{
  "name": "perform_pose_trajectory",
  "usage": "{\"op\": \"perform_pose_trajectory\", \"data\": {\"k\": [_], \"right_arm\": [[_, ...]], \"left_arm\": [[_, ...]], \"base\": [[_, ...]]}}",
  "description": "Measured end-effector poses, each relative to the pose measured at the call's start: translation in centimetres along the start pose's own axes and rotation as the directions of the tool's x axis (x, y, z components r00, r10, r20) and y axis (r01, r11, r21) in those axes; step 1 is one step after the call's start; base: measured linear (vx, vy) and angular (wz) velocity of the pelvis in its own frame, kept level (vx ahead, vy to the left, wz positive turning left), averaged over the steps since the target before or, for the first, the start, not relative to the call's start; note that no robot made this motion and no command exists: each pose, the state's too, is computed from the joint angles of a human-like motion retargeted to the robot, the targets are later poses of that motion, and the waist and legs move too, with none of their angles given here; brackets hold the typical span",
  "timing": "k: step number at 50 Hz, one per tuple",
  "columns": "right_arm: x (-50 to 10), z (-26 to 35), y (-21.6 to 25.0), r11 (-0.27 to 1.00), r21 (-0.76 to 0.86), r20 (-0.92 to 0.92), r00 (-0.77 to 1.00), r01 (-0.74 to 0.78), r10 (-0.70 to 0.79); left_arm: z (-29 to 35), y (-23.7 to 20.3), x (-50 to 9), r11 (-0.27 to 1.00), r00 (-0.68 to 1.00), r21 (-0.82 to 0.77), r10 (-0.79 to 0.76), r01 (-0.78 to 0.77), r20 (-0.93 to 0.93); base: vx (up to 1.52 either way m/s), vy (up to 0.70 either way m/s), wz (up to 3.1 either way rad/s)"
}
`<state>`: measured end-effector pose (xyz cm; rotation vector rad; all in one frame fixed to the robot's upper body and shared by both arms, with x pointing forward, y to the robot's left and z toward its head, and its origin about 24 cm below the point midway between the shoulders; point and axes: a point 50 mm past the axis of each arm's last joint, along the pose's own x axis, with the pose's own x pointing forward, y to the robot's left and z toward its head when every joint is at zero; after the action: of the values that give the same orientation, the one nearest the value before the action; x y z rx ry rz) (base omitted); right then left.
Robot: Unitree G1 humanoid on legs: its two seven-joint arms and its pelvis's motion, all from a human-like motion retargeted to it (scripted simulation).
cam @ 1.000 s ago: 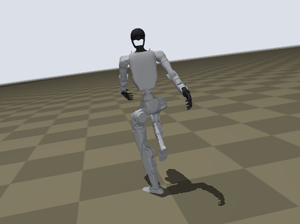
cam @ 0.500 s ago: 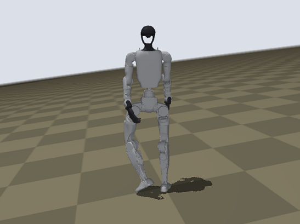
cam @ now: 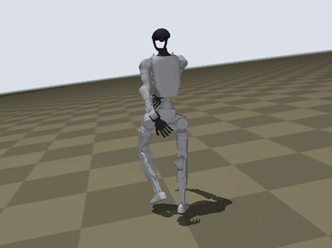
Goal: In place motions
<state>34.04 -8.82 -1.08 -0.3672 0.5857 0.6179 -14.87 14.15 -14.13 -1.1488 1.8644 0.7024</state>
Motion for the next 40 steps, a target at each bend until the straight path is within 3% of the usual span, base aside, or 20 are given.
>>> {"op": "perform_pose_trajectory", "data": {"k": [3,5,8,11,13,14,15,18,20,23,28,30,35,37,40], "right_arm": [[-2.7,-15.0,6.3,0.974,0.199,-0.407,0.895,-0.109,0.183],[-8.7,-24.5,13.3,0.909,0.403,-0.635,0.685,-0.102,0.358],[-21.8,-32.7,21.2,0.782,0.611,-0.784,0.224,0.121,0.579],[-31.4,-35.1,25.1,0.727,0.505,-0.81,-0.037,0.466,0.586],[-36.6,-35.2,27.9,0.665,0.384,-0.797,-0.135,0.641,0.589],[-38.5,-35.1,28.5,0.643,0.35,-0.777,-0.172,0.681,0.606],[-40.1,-34.9,28.8,0.627,0.329,-0.752,-0.206,0.706,0.626],[-43.4,-34.9,27.9,0.649,0.157,-0.728,-0.357,0.745,0.585],[-45.2,-35.1,27.4,0.629,0.083,-0.748,-0.369,0.773,0.553],[-44.2,-35.7,26.9,0.528,0.106,-0.798,-0.245,0.842,0.551],[-40.5,-36.3,25.9,0.496,0.173,-0.843,-0.132,0.851,0.521],[-36.1,-36.5,24.0,0.523,0.289,-0.86,-0.023,0.802,0.51],[-22.7,-34.1,20.0,0.563,0.645,-0.764,0.447,0.516,0.465],[-18.6,-32.5,17.3,0.663,0.655,-0.718,0.572,0.362,0.396],[-13.9,-29.5,13.3,0.861,0.5,-0.662,0.681,0.09,0.314]], "left_arm": [[4.2,-4.4,-0.6,0.961,0.998,0.277,-0.028,0.012,0.053],[6.3,-7.2,-1.2,0.897,0.995,0.441,-0.027,-0.02,0.098],[10.2,-16.5,-3.8,0.677,0.979,0.735,-0.158,0.013,0.128],[12.1,-31.1,-10.2,0.271,0.86,0.959,-0.467,-0.083,0.206],[10.9,-39.5,-17.0,-0.037,0.734,0.97,-0.661,-0.238,0.155],[10.6,-42.1,-20.8,-0.131,0.668,0.933,-0.731,-0.336,0.138],[10.3,-43.9,-24.8,-0.187,0.599,0.879,-0.79,-0.439,0.131],[10.4,-45.6,-30.1,-0.015,0.369,0.789,-0.89,-0.614,0.27],[9.7,-46.2,-30.6,0.125,0.231,0.781,-0.916,-0.612,0.328],[8.4,-47.1,-32.0,0.163,0.1,0.808,-0.96,-0.566,0.263],[8.6,-45.5,-26.4,0.083,0.238,0.867,-0.945,-0.491,0.225],[10.7,-42.0,-22.4,0.061,0.354,0.887,-0.903,-0.457,0.245],[12.9,-31.1,-10.9,0.198,0.686,0.938,-0.641,-0.286,0.344],[12.2,-26.1,-7.1,0.271,0.805,0.947,-0.515,-0.173,0.294],[11.0,-18.5,-3.7,0.419,0.923,0.906,-0.321,-0.064,0.214]], "base": [[0.49,0.33,1.54],[0.64,0.23,2.25],[0.07,0.2,2.73],[-0.48,0.32,0.92],[-0.38,0.3,0.32],[-0.4,0.23,1.3],[-0.43,0.21,1.36],[-0.05,0.17,0.36],[0.26,0.04,-0.32],[-0.03,0.06,-0.68],[0.17,-0.06,-0.78],[0.21,0.01,-1.8],[0.05,-0.1,-0.76],[0.08,-0.1,-0.46],[0.04,-0.15,-0.93]]}}
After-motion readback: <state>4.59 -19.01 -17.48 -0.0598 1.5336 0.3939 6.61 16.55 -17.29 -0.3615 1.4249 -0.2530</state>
